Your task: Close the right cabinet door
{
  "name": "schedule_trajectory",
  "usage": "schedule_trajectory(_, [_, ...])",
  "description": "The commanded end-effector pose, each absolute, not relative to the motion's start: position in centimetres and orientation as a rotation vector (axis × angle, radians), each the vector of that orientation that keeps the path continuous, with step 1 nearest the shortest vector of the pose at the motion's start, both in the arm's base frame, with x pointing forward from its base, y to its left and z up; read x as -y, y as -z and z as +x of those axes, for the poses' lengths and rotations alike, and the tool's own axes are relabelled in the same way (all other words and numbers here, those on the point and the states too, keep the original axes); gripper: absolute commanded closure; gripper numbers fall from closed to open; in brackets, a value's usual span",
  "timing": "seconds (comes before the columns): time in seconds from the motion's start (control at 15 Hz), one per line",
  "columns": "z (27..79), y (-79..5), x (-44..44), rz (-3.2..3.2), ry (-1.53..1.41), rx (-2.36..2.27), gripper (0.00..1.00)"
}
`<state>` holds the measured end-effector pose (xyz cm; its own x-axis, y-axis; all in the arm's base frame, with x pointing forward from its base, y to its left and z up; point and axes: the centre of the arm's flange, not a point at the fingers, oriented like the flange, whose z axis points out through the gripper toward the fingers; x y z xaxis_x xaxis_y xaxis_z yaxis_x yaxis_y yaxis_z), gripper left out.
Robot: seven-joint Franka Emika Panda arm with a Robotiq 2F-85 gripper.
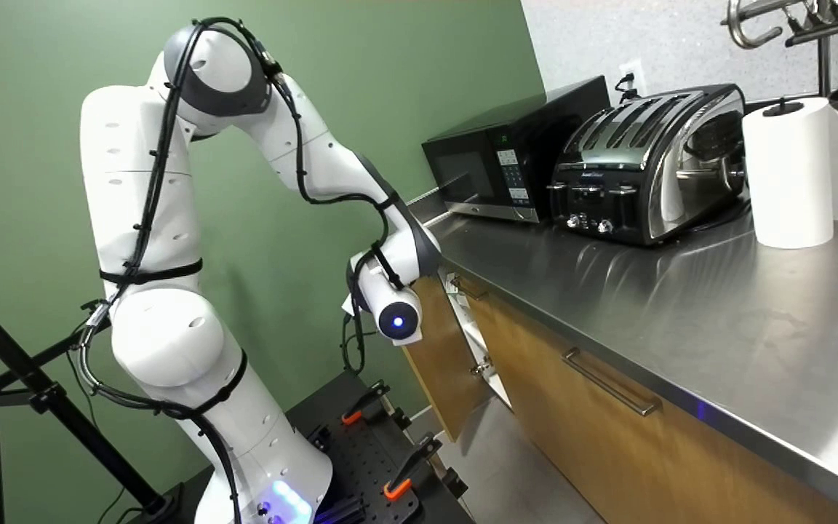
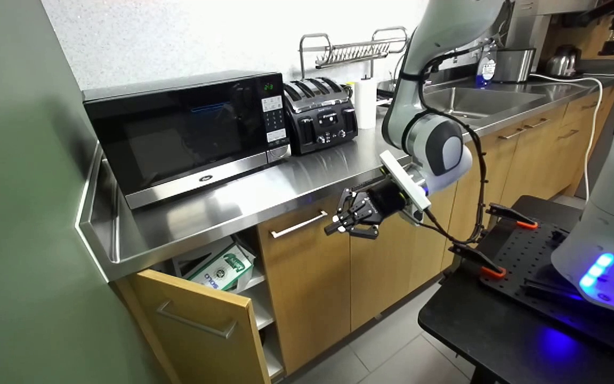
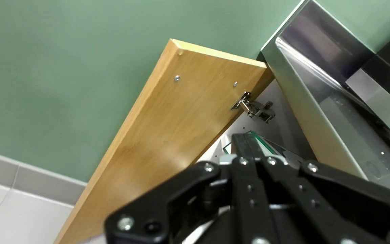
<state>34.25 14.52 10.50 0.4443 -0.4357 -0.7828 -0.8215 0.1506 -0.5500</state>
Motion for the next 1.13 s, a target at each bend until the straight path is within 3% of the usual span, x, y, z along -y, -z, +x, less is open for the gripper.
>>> schedule_trajectory(0.0, [30.9, -18.3, -14.0, -1.634, -0.231, -1.162, 1.0])
schedule_trajectory(0.67, [29.9, -26.6, -15.0, -1.864, 0.097, -1.174, 1.0])
schedule_trajectory(1.07, [29.3, -28.2, -15.8, -1.917, 0.122, -1.21, 1.0])
